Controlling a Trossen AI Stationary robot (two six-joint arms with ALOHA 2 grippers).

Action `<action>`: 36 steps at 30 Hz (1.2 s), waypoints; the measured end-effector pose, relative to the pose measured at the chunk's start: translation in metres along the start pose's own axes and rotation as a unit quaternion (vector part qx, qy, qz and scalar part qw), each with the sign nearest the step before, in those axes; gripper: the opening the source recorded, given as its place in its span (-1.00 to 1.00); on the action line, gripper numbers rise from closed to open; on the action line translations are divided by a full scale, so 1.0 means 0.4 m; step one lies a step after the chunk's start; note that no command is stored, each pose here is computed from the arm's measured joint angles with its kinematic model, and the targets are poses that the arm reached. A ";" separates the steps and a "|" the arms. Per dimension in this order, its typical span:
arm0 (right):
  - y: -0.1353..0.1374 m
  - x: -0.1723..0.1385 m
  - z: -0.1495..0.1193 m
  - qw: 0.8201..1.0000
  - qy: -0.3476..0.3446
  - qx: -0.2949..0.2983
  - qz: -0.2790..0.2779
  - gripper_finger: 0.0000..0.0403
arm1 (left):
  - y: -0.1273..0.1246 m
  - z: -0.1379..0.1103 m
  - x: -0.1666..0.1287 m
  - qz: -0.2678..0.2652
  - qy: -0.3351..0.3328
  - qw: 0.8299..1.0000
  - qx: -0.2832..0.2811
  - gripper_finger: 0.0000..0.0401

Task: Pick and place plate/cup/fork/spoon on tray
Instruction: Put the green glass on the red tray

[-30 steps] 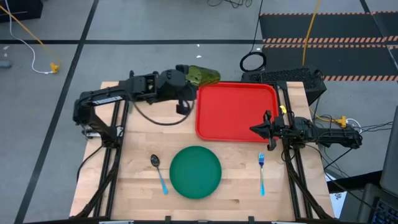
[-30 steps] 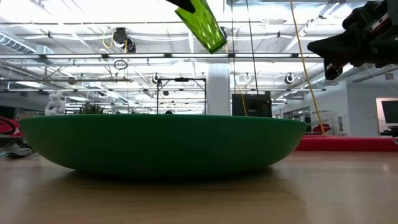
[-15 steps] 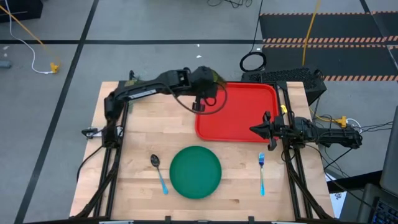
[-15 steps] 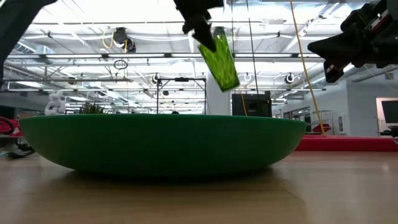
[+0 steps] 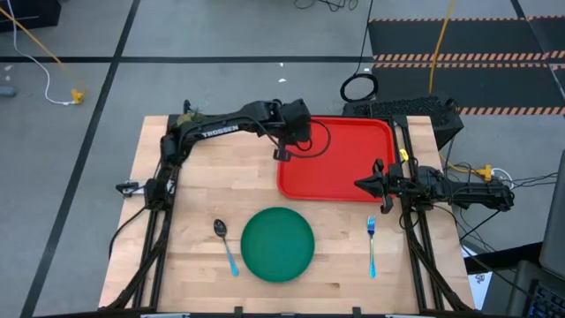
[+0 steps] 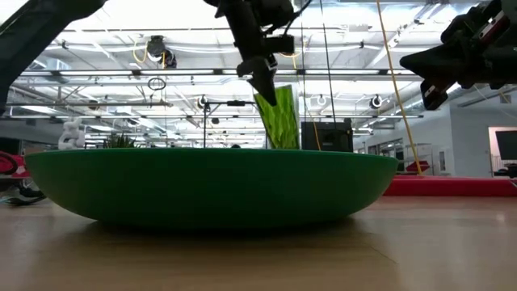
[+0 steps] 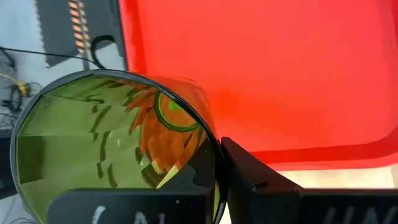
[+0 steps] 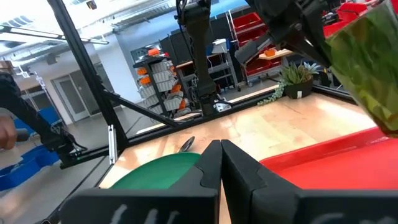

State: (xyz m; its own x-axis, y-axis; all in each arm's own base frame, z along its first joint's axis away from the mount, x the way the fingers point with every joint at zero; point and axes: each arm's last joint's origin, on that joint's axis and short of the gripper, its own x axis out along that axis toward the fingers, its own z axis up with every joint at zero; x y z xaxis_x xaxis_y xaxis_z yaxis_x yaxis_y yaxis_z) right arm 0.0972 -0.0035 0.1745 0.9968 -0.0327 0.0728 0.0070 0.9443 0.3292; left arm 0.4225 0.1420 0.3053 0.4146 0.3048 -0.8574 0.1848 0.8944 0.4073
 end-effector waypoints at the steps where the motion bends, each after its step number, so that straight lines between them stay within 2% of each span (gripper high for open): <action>1: 0.000 0.000 0.000 1.000 0.000 0.000 0.000 -1.00 | 0.000 -0.002 0.004 -0.003 0.003 1.000 0.001 -0.96; 9: -0.001 0.000 -0.001 1.000 0.003 0.000 -0.002 -1.00 | 0.020 -0.028 0.037 -0.007 0.022 1.000 0.003 -0.90; 15: -0.001 0.000 -0.001 1.000 0.002 0.000 -0.002 -1.00 | 0.049 -0.054 0.055 -0.035 0.010 0.999 0.005 -0.96; 22: -0.001 0.000 -0.001 1.000 0.002 0.000 -0.002 -1.00 | 0.068 -0.069 0.101 -0.039 0.011 0.999 0.016 -0.84; 31: -0.001 0.000 -0.002 1.000 0.004 -0.002 -0.003 -1.00 | 0.082 -0.081 0.141 -0.031 0.020 0.999 0.022 -0.93; 36: -0.001 0.000 -0.003 1.000 0.007 -0.003 -0.004 -1.00 | 0.088 -0.079 0.141 -0.007 0.027 0.999 0.017 -0.73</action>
State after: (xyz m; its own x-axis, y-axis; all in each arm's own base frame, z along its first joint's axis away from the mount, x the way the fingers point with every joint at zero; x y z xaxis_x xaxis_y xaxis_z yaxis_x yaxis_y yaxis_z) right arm 0.0975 -0.0036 0.1730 0.9977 -0.0360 0.0576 0.0155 0.9462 0.3231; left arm 0.4244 0.2010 0.2613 0.3641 0.3101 -0.8782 0.2214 0.8871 0.4050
